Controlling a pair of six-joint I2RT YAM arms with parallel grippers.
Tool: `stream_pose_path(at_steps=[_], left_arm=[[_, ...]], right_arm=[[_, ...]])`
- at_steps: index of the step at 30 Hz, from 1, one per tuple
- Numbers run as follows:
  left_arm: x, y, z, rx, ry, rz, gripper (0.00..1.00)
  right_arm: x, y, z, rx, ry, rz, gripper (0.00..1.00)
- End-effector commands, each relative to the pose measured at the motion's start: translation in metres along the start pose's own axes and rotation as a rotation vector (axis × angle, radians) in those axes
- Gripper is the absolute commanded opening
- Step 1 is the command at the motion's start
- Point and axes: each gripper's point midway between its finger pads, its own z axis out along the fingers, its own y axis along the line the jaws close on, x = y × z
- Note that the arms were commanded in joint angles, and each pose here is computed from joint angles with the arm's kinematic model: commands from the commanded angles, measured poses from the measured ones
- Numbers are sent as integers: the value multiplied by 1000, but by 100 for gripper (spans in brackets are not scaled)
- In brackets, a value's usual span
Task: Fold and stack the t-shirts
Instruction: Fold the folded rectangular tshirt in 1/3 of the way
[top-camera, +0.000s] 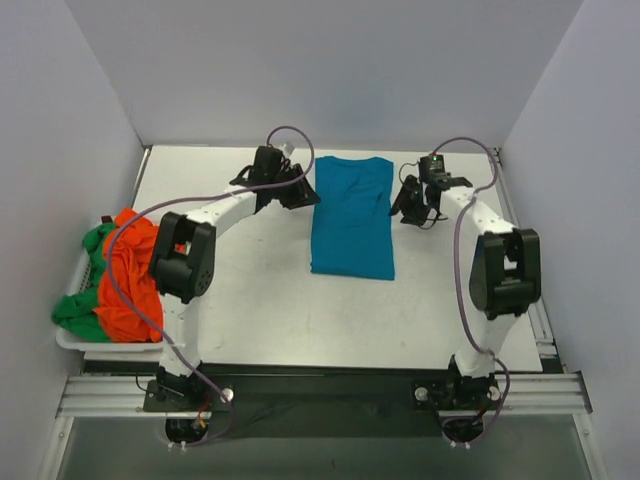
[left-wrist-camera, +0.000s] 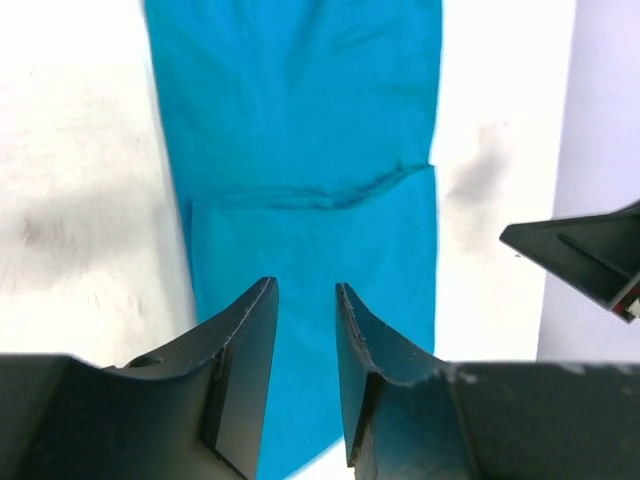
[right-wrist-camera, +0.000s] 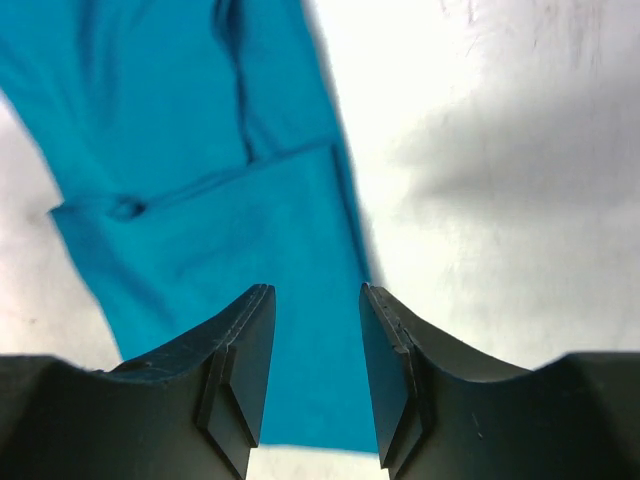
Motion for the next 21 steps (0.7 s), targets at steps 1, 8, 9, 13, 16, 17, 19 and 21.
stream_pose_path(at_steps=[1,8,9,13,16,17,19,21], left_arm=[[-1,-39,-46,51,-43,40,40],[85,-30,-42,11,40,58,32],[92,-26,-39,-2,43,60,29],[140,14,-26,-83,112,44,22],[163,31,-25,-123,131,53,20],[168,35,-26,-135,137,61,20],[180,40,-29,-167,148,91,18],[192,49,-33,-199,156,108,17]], right_arm=[[13,13,-42,14,-60,-50,40],[79,16,-36,22,10,-114,39],[84,16,-31,19,20,-116,39],[116,-1,-11,44,85,-140,38],[134,-13,0,90,123,-166,39],[143,-19,2,109,141,-171,38],[152,-28,4,148,142,-186,38],[169,-35,2,181,154,-213,38]])
